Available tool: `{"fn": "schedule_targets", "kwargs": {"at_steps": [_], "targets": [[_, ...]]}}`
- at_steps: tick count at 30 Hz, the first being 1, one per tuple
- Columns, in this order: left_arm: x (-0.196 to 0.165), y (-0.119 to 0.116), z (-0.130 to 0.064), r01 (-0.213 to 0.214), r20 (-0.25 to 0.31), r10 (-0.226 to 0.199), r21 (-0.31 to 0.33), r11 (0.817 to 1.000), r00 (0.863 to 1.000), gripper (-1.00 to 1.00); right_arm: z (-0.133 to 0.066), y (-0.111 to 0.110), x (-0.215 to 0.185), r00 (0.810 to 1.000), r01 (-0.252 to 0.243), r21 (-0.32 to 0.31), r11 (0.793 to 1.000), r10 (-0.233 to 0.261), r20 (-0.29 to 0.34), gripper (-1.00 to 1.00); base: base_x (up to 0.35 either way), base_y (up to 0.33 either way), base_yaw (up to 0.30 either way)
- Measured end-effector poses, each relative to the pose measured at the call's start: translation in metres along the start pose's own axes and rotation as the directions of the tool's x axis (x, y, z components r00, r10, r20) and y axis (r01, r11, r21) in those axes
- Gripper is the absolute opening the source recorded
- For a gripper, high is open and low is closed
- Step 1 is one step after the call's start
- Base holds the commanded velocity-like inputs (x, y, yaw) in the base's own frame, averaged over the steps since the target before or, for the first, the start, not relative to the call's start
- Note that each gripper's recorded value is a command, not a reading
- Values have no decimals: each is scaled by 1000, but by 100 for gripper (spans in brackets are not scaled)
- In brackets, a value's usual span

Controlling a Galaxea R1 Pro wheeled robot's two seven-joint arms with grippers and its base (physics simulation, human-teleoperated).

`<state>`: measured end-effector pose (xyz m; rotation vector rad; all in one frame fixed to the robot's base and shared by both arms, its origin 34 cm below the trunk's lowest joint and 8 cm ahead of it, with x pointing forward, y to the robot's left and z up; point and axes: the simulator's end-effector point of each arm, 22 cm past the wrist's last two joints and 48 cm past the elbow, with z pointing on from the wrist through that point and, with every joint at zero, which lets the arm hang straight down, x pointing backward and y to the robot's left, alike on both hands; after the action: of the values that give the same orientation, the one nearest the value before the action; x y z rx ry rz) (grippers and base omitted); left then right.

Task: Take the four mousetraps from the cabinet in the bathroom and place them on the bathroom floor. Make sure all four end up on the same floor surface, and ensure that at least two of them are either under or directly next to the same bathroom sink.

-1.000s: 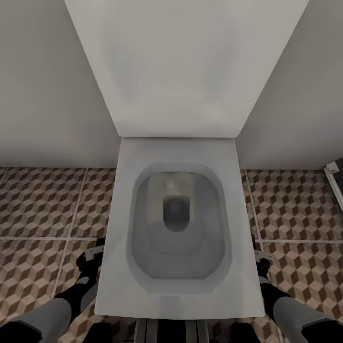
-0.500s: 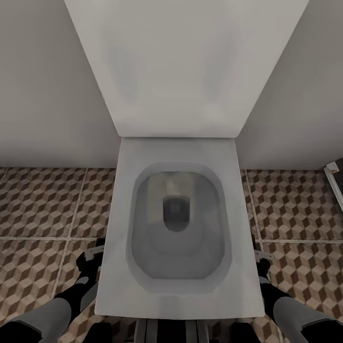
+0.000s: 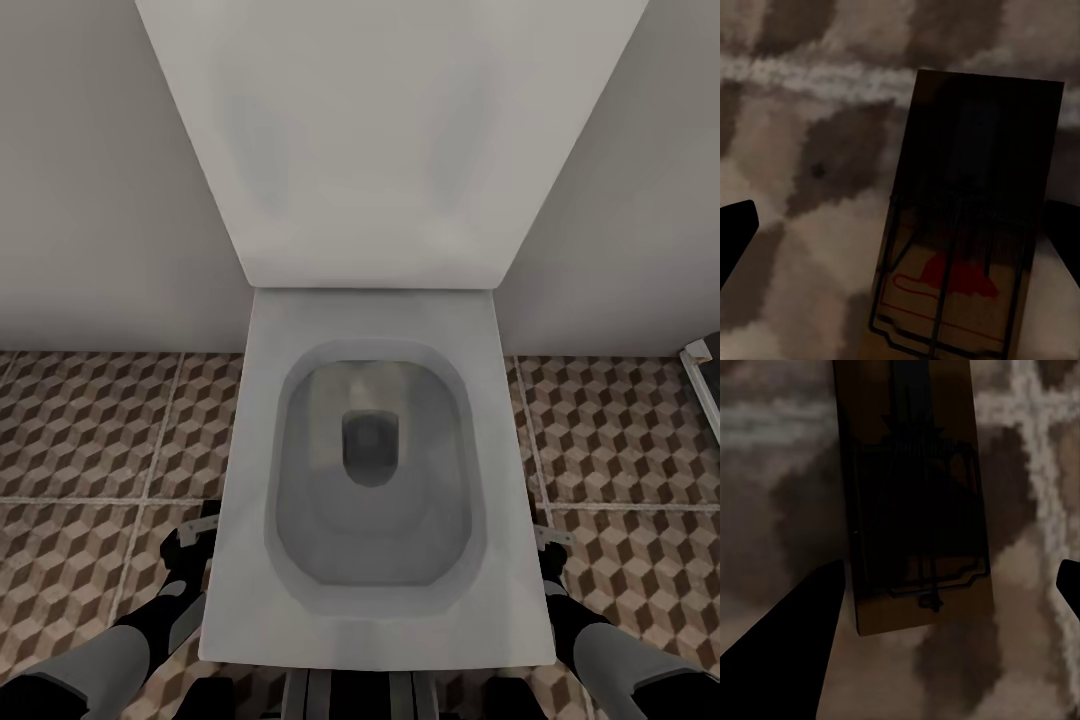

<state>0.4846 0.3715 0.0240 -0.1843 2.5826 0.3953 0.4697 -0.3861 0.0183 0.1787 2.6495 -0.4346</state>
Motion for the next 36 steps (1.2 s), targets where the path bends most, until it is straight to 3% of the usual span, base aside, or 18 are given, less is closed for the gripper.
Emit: {"fn": "schedule_targets", "kwargs": {"at_steps": [15,20,36], "targets": [[0,0,0,2,-1,-2,-1,1000,1000,100,0,0,0,1000,0,0,1000,0,0,100,0,0,0],[3,7,-2,19,-50,-20,-27,999,999,100,-3,-2,-9,1000,-13,6,1000,13,10,100,0,0,0],[-36,8,-12,40,9,-40,-23,999,999,100,-15,-5,-48,997,-31,0,1000,31,71,100,0,0,0]]}}
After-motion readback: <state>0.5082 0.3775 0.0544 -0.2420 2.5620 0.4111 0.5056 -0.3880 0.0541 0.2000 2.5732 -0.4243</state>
